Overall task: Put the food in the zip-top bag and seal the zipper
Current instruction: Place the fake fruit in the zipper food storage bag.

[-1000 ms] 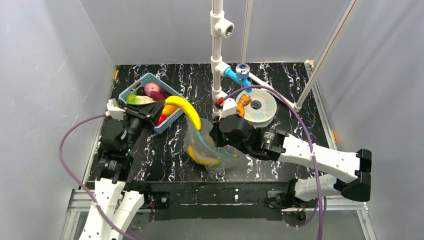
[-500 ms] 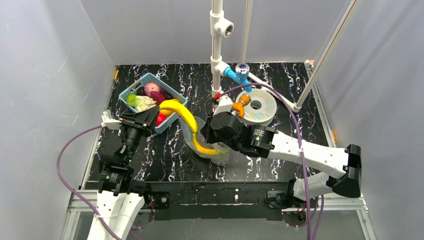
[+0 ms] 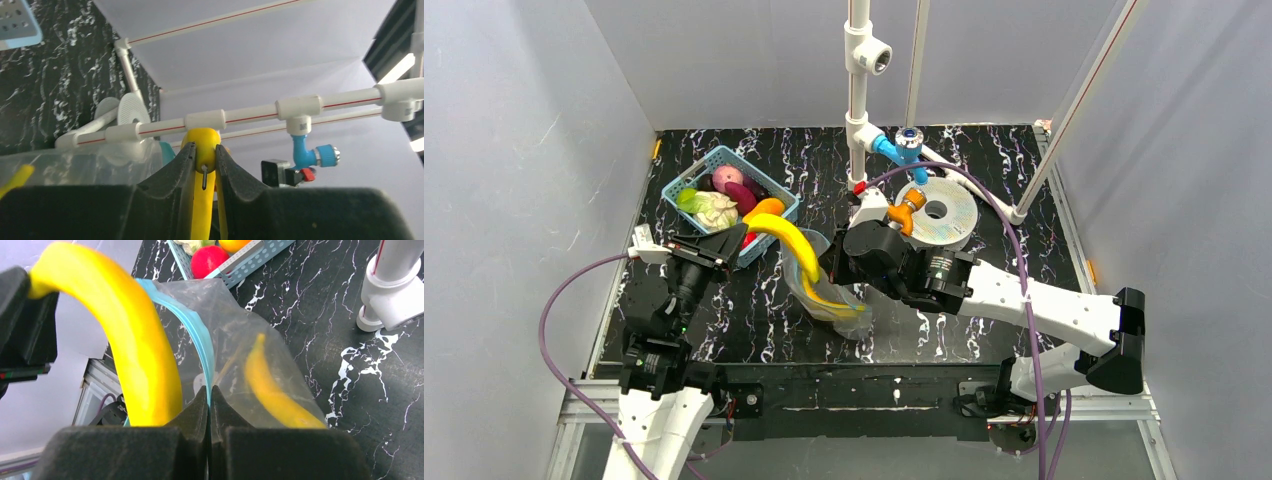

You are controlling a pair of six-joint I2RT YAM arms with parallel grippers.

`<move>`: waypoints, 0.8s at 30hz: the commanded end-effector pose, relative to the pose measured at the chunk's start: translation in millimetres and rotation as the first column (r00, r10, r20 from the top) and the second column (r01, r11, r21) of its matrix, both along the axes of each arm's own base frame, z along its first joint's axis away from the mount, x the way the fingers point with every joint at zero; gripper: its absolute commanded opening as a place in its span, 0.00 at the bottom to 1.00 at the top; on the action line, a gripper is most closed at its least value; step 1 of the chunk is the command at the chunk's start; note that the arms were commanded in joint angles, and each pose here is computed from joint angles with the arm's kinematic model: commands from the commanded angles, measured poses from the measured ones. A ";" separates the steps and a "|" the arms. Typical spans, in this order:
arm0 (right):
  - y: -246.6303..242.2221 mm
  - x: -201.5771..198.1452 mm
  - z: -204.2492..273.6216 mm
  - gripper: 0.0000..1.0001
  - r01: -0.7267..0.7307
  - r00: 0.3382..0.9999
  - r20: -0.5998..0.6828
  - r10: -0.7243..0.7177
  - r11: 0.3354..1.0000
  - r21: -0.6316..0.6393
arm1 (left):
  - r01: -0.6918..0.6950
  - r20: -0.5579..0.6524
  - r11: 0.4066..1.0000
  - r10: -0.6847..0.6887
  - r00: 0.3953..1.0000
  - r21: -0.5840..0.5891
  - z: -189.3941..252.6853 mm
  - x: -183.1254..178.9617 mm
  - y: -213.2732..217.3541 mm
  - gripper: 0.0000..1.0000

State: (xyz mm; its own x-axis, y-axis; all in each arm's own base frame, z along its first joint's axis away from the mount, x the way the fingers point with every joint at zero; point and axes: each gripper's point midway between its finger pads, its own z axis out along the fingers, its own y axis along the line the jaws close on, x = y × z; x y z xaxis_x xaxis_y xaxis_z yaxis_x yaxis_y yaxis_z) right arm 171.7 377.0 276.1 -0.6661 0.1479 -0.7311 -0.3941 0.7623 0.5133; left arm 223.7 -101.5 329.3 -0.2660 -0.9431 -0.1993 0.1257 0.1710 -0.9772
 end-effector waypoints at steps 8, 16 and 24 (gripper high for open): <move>23.4 21.3 37.2 0.01 0.046 0.994 0.094 -0.052 0.997 0.061 | 0.033 -0.316 0.997 -0.010 0.949 0.066 -33.2 -32.8 2.4 0.00; 30.9 23.7 38.0 0.01 0.063 0.993 0.096 -0.068 0.997 0.047 | -0.037 -0.313 0.995 0.063 0.948 0.091 -26.8 -26.0 14.0 0.00; 47.4 28.9 30.8 0.01 0.083 0.982 0.175 -0.073 0.996 -0.046 | 0.078 -0.646 0.975 0.076 0.760 0.207 -57.8 -34.7 11.4 0.00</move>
